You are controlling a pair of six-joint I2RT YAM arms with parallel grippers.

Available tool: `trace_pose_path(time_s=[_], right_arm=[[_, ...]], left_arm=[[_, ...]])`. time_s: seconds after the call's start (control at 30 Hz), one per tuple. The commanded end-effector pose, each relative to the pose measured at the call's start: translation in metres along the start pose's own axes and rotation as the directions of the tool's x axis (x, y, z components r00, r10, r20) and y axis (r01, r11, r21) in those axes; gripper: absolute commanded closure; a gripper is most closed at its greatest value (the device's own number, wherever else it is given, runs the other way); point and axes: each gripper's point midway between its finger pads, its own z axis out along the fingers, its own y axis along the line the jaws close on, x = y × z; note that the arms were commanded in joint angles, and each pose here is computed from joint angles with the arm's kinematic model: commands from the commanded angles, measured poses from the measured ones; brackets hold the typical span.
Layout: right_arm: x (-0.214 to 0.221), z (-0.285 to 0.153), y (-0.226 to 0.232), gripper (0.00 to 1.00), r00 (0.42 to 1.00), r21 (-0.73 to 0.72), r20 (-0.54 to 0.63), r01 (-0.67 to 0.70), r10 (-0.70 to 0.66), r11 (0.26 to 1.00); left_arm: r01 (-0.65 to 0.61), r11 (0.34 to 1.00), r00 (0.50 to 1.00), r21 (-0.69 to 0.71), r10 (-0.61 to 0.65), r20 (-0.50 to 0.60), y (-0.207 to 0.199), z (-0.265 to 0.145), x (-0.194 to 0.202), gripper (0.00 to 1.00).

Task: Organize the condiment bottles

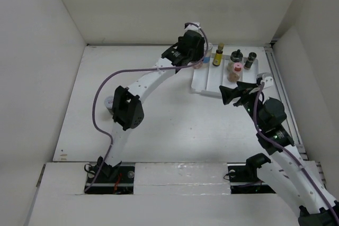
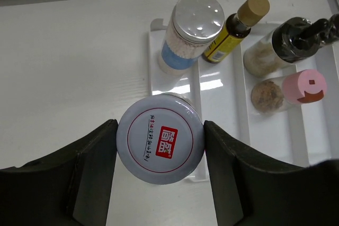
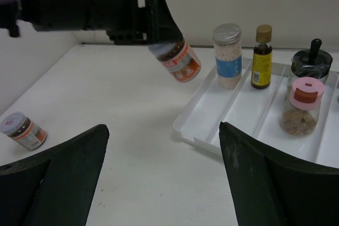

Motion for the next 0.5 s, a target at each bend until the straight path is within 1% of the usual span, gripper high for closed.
trace_pose_path(time_s=[0.0, 0.1, 0.13, 0.17, 0.3, 0.33, 0.4, 0.43, 0.47], right_arm=[[-0.008, -0.005, -0.004, 0.09, 0.999, 0.016, 0.033, -0.006, 0.006, 1.000], [-0.011, -0.006, -0.003, 0.09, 0.999, 0.013, 0.044, -0.006, 0.005, 1.000], [-0.012, -0.006, -0.005, 0.09, 0.999, 0.021, 0.046, -0.014, 0.013, 1.000], [-0.012, -0.006, -0.005, 0.09, 0.999, 0.021, 0.046, -0.014, 0.013, 1.000], [-0.006, -0.003, -0.005, 0.09, 1.000, 0.016, 0.026, -0.014, 0.014, 1.000], [-0.006, -0.003, -0.005, 0.09, 1.000, 0.016, 0.026, -0.014, 0.014, 1.000], [-0.003, -0.002, -0.004, 0.09, 1.000, 0.009, 0.014, -0.014, 0.014, 1.000], [-0.003, -0.002, -0.004, 0.09, 1.000, 0.009, 0.014, -0.014, 0.014, 1.000], [-0.003, -0.002, -0.004, 0.10, 1.000, 0.009, 0.014, -0.014, 0.014, 1.000]], left_arm=[[0.032, 0.985, 0.978, 0.167, -0.065, 0.197, -0.046, -0.020, -0.074, 0.74], [0.030, 0.979, 0.966, 0.202, -0.081, 0.246, -0.057, -0.011, -0.085, 0.74], [0.026, 0.978, 0.970, 0.205, -0.074, 0.230, -0.059, 0.001, -0.074, 0.74], [0.018, 0.977, 0.966, 0.210, -0.071, 0.248, -0.061, 0.005, -0.077, 0.73], [-0.017, 0.979, 0.973, 0.204, -0.031, 0.227, -0.061, 0.028, -0.056, 0.73], [-0.015, 0.978, 0.970, 0.209, -0.036, 0.239, -0.062, 0.028, -0.059, 0.71], [-0.036, 0.982, 0.972, 0.186, -0.009, 0.236, -0.059, 0.040, -0.049, 0.71], [-0.041, 0.983, 0.967, 0.177, -0.006, 0.256, -0.058, 0.040, -0.054, 0.70], [-0.058, 0.986, 0.968, 0.157, 0.017, 0.251, -0.054, 0.047, -0.048, 0.70]])
